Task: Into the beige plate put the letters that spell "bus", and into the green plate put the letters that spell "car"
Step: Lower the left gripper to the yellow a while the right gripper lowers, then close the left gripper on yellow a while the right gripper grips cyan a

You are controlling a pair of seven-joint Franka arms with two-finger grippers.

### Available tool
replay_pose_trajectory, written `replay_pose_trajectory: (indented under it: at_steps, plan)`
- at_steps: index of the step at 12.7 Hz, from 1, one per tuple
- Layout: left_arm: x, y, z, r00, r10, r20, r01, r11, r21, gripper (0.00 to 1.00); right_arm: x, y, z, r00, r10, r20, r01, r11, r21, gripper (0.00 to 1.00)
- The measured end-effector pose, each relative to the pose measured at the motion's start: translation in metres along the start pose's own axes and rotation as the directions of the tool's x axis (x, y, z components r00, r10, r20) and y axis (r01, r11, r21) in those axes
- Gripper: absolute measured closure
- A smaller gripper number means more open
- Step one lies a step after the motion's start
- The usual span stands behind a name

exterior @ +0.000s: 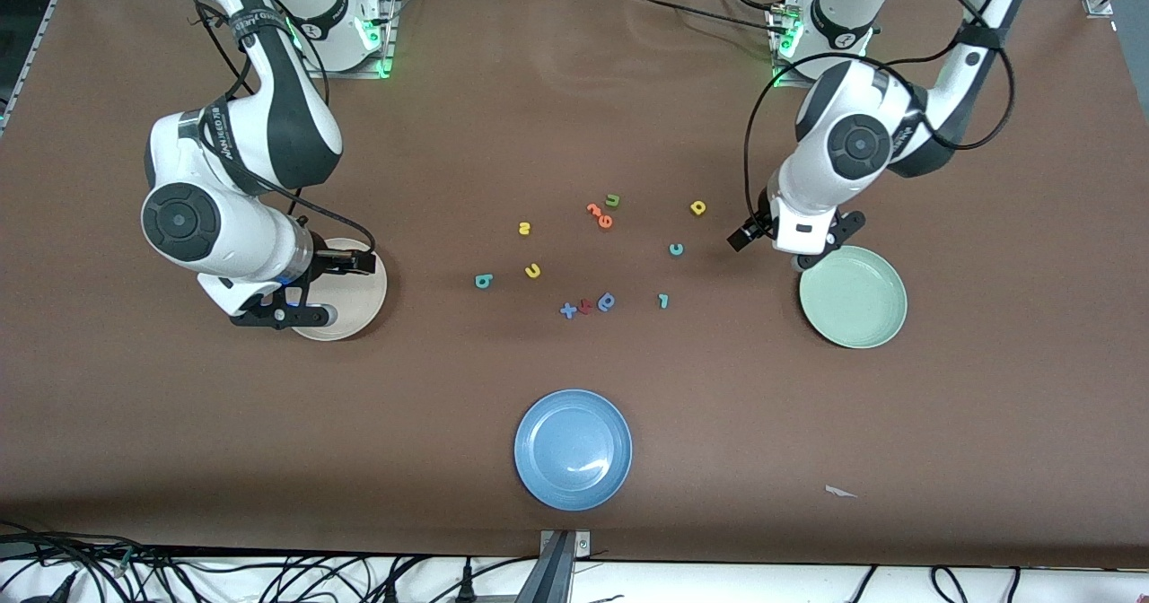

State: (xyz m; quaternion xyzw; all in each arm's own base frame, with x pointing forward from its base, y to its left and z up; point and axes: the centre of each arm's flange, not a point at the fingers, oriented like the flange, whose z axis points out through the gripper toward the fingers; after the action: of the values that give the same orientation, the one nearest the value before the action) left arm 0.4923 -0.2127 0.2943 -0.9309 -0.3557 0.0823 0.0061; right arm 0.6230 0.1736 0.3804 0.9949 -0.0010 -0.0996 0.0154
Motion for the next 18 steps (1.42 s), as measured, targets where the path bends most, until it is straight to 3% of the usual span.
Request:
replay_pose_trajectory:
  at_steps: [8,14,18]
  plan:
    - [-0.065,-0.009,0.082,0.989,-0.149,0.004,0.149,0.986,-0.076,0.03,-0.003,0.000,0.021,1.000,0.012,0.013,-0.012,1.000,-0.004,0.00]
    - [-0.085,-0.006,0.126,0.989,-0.151,-0.003,0.151,0.988,-0.034,0.11,-0.010,-0.036,0.041,0.998,0.050,-0.031,-0.050,0.999,0.001,0.00]
    - [-0.081,-0.007,0.130,0.986,-0.165,0.002,0.165,0.986,-0.032,0.22,-0.022,-0.087,0.075,0.983,0.165,-0.081,-0.164,0.986,0.021,0.00]
